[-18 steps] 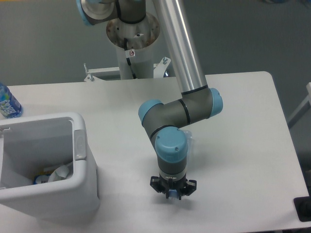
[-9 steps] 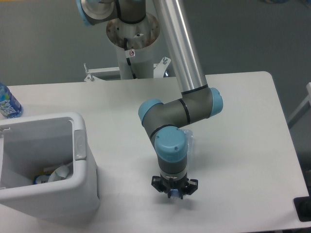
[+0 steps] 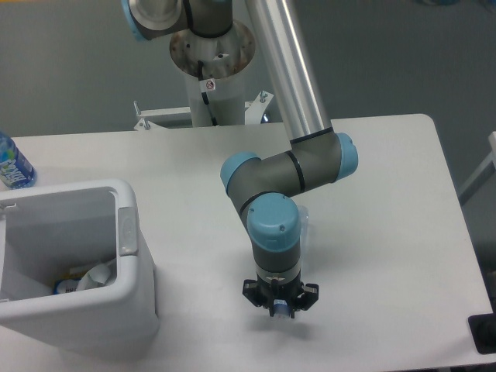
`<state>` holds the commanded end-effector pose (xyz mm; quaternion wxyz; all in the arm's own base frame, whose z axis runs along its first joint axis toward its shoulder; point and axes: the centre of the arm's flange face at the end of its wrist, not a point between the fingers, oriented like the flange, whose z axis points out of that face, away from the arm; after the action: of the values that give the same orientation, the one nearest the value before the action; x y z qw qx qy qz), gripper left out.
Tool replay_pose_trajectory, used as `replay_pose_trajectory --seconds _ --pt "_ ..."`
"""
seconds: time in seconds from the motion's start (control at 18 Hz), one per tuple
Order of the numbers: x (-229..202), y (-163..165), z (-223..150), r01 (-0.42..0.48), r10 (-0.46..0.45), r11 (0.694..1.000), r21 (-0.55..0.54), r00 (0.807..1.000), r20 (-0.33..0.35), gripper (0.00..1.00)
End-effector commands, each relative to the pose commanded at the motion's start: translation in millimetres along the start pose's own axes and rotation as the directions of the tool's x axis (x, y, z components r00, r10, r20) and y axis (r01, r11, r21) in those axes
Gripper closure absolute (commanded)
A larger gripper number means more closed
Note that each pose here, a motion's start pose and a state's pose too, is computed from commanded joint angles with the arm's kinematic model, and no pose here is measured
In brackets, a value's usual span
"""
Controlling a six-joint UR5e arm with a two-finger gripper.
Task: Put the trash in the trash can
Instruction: 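Lower the gripper around the bottle's capped end and close, then lift the bottle and carry it over the white bin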
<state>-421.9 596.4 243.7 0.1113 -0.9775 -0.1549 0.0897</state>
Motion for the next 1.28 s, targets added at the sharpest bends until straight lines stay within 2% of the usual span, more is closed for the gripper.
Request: replay_pose_trajectory --seconds 0.17,0.33,0.67,0.83,0.94,1.28 --pt "-17.1 -22.7 -27.3 0.079 -0.078 0.993 0.091 0.997 -0.020 0.62" --pt "-32.5 -43.8 -60.3 0.135 -0.131 0.971 0.199 0.991 -0.031 0.62" --pt "-50.4 -81.8 -135.9 0.281 -0.286 0.857 0.433 0.957 -0.056 0.61" --pt "-52.1 -95.5 -197.8 0.327 -0.308 0.779 0.536 0.943 -0.127 0.61" --pt "-48.3 -96.1 -235.8 0.329 -0.294 0.743 0.583 0.943 -0.157 0.61" --pt "-40.3 -85.5 -310.0 0.317 -0.252 0.685 0.656 0.948 -0.195 0.61"
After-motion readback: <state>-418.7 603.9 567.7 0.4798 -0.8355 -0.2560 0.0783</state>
